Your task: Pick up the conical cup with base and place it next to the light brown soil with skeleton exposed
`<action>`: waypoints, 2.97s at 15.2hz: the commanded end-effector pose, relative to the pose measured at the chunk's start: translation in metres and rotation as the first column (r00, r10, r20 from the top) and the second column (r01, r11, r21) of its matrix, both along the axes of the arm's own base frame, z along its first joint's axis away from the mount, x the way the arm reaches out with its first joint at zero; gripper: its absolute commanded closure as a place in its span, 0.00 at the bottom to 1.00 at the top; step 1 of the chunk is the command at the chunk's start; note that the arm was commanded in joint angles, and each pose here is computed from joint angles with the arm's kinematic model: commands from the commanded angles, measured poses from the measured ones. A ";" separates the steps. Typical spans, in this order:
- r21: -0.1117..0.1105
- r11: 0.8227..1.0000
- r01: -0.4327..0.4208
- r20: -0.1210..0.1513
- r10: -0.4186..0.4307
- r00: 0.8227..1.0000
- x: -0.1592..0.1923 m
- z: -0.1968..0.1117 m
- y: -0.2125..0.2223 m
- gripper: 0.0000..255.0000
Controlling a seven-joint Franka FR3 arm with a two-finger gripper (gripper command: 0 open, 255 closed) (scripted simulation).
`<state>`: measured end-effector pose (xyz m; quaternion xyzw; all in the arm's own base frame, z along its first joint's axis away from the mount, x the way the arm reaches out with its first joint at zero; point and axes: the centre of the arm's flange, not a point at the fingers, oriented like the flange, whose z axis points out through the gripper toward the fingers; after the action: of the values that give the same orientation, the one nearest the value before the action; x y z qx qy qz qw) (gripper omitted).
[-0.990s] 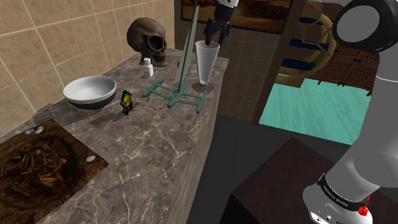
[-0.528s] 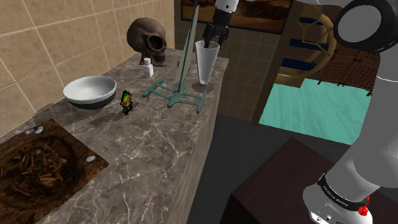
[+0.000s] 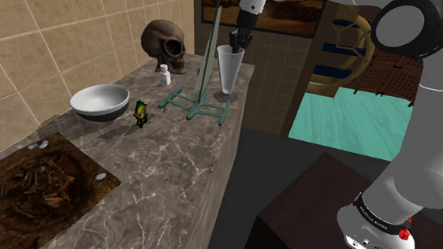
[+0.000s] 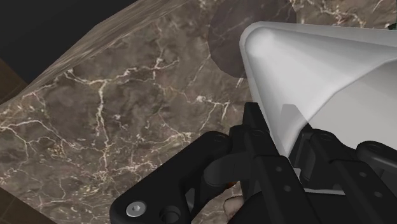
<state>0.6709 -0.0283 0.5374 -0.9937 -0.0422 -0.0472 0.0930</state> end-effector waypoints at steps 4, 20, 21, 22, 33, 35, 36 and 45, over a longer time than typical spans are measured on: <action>0.000 1.000 0.000 0.000 0.000 1.000 0.000 0.000 0.000 1.00; 0.000 1.000 0.000 0.000 0.000 1.000 0.000 0.079 0.000 1.00; 0.000 1.000 0.000 0.000 0.000 1.000 0.000 0.084 0.000 1.00; 0.000 1.000 0.000 0.000 0.000 1.000 0.000 0.089 0.000 1.00; 0.000 1.000 0.000 0.000 0.000 1.000 -0.018 0.128 0.035 1.00; 0.000 1.000 0.000 0.000 0.000 1.000 -0.030 0.128 0.059 1.00; 0.000 1.000 0.000 0.000 0.000 1.000 -0.036 0.128 0.071 1.00; 0.000 1.000 0.000 0.000 0.000 1.000 -0.089 0.129 0.177 1.00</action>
<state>0.5892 0.1344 0.6669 -0.9937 -0.0413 -0.0490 0.0924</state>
